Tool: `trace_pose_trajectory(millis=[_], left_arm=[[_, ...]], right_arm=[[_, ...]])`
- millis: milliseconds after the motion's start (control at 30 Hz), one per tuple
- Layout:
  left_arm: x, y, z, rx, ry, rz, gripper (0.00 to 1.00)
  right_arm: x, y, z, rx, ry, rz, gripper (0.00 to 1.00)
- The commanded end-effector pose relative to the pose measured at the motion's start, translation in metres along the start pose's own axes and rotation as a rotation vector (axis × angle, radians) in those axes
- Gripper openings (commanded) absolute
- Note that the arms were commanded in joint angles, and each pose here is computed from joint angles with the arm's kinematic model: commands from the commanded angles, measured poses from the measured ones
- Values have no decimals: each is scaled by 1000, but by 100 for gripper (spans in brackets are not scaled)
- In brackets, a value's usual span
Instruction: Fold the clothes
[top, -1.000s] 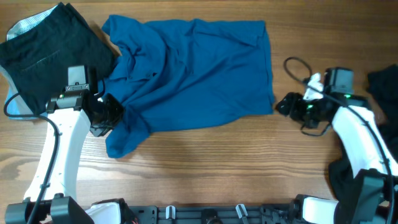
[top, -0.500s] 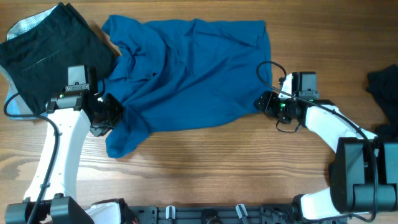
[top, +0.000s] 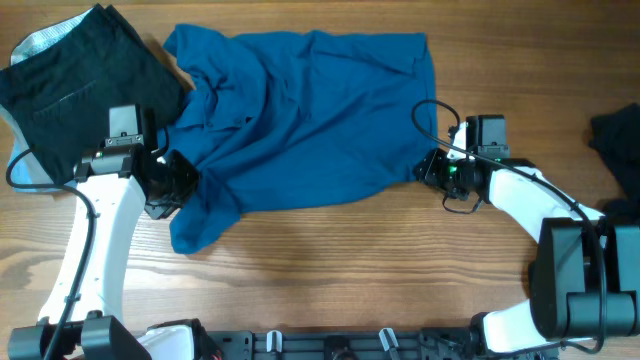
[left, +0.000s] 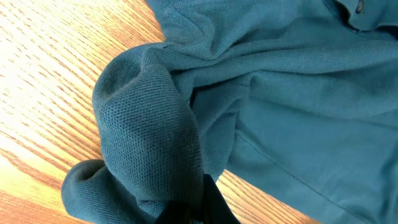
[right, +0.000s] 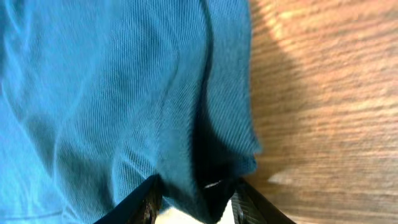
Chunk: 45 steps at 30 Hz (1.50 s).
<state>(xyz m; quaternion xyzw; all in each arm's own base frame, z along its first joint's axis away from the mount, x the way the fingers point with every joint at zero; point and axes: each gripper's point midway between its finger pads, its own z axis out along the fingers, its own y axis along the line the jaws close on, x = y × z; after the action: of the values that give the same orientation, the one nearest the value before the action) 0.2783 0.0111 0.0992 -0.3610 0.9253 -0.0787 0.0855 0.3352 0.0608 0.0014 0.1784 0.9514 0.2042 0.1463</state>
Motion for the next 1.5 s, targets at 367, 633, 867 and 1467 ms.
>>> trace_pose_trajectory(millis=[367, 633, 867, 1467], left_arm=[[-3, -8, -4, 31, -18, 65, 4], [-58, -63, -99, 217, -296, 179, 4], [-77, -92, -216, 369, -595, 310, 4], [-61, -106, -413, 719, -1189, 355, 4]], right_arm=[[-6, 1, -76, 154, 128, -138, 4], [-48, 30, -158, 120, 65, -174, 4], [-86, 37, -248, 117, -164, -212, 4], [-118, 119, -541, 198, -1179, -316, 4]])
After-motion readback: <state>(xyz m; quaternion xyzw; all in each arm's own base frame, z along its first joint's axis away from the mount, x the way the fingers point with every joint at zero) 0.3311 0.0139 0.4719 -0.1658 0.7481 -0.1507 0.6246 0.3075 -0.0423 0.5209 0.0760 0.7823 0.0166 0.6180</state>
